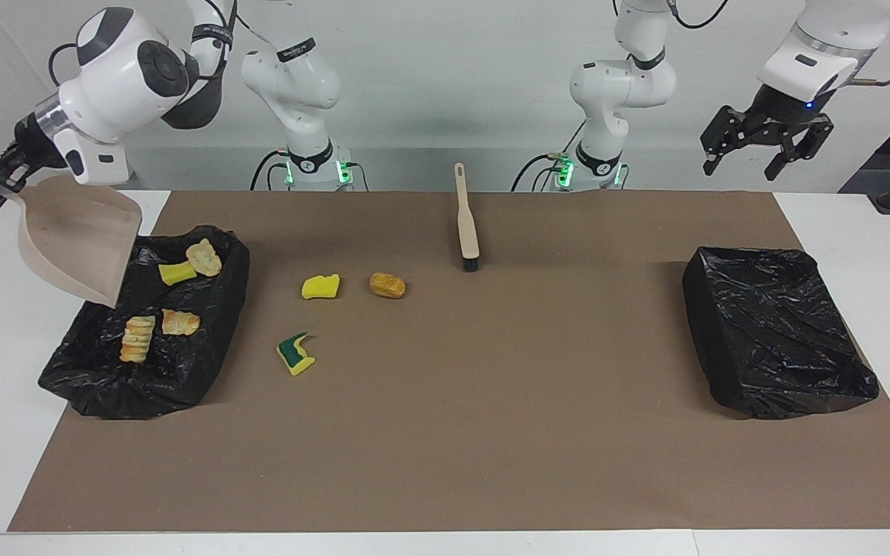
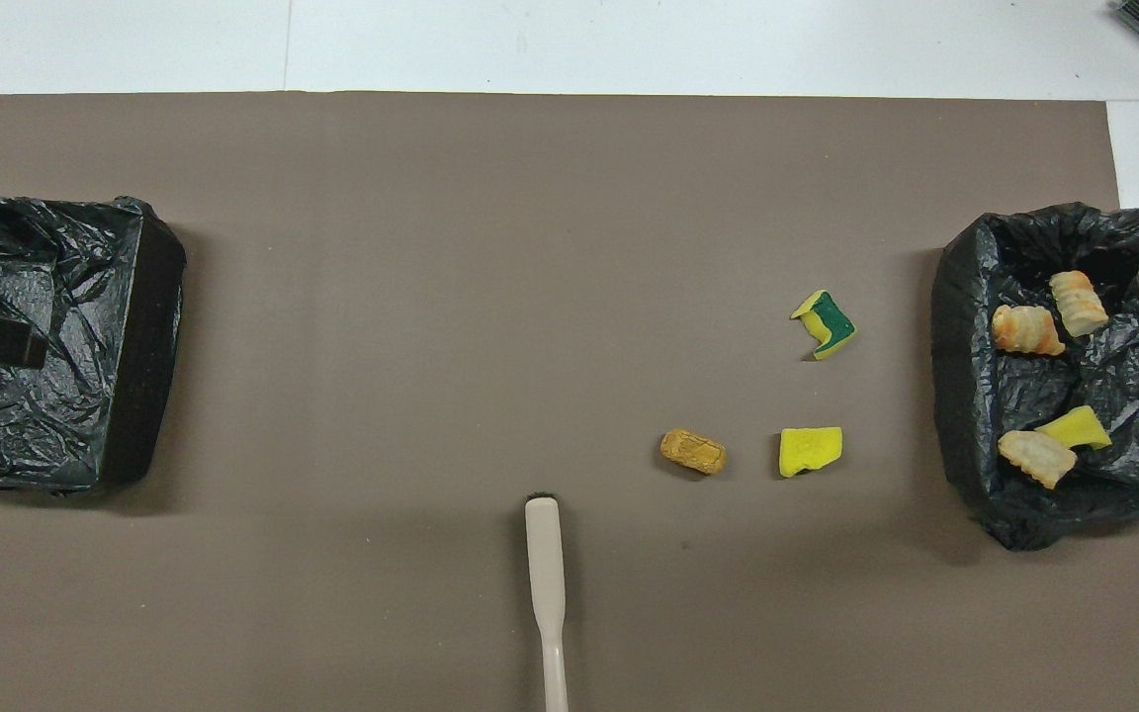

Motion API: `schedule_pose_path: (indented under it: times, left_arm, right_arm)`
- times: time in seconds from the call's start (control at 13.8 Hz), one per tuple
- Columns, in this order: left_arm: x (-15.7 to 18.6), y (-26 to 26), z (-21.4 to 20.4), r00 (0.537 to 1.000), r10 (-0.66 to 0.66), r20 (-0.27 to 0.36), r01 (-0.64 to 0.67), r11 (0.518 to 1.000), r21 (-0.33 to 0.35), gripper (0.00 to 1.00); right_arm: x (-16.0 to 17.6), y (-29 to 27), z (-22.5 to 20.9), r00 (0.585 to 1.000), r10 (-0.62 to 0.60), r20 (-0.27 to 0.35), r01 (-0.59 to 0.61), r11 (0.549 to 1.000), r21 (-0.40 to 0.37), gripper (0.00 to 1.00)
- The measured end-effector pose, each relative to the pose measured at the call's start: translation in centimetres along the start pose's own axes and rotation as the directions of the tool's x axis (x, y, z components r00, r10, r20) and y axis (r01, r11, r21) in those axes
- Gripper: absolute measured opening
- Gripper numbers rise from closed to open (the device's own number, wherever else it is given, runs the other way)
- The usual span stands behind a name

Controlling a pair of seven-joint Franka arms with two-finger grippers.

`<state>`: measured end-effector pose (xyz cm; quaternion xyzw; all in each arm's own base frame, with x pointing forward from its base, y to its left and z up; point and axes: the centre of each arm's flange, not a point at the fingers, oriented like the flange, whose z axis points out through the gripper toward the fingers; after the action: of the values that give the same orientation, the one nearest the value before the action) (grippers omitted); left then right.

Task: Sweep and dump trash in bin

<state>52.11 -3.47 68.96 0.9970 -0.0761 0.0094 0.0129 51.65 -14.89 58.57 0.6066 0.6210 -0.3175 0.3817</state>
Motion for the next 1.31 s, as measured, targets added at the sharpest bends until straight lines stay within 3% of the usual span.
schedule_pose_path:
  times: [0.22, 0.36, 0.58, 0.8, 1.02, 1.24, 1.31]
  left_arm:
    - [-0.1, -0.2, -0.2, 1.000, 0.004, -0.004, -0.004, 1.000, 0.001, 1.00]
    - [-0.3, 0.1, -0.9, 1.000, 0.011, -0.017, -0.011, 1.000, 0.002, 1.00]
    - [-0.6, 0.2, -1.3, 1.000, 0.013, -0.024, -0.012, 1.000, 0.003, 1.00]
    - [-0.6, 0.2, -1.3, 1.000, 0.012, -0.022, -0.012, 1.000, 0.003, 1.00]
    - [-0.6, 0.2, -1.3, 1.000, 0.012, -0.021, -0.012, 1.000, 0.003, 1.00]
    - [-0.7, 0.2, -1.3, 1.000, 0.011, -0.020, -0.011, 1.000, 0.003, 1.00]
    - [-0.7, 0.2, -1.3, 1.000, 0.011, -0.019, -0.011, 1.000, 0.003, 1.00]
  right_arm:
    - [1.7, -0.2, 0.0, 0.983, 0.060, -0.172, -0.055, 0.998, 0.033, 0.32]
    - [3.1, -0.1, -0.5, 0.947, 0.103, -0.303, -0.090, 0.994, 0.059, 0.32]
    - [6.0, 0.4, -3.2, 0.874, 0.135, -0.466, -0.110, 0.991, 0.081, 0.32]
    - [9.2, 0.5, -5.7, 0.776, 0.255, -0.576, -0.169, 0.965, 0.200, 0.32]
    - [13.0, 1.2, -7.6, 0.689, 0.422, -0.589, -0.262, 0.903, 0.341, 0.32]
    - [17.1, 1.9, -10.2, 0.593, 0.619, -0.516, -0.379, 0.779, 0.499, 0.32]
    - [19.0, 2.1, -11.6, 0.556, 0.689, -0.466, -0.425, 0.717, 0.552, 0.32]
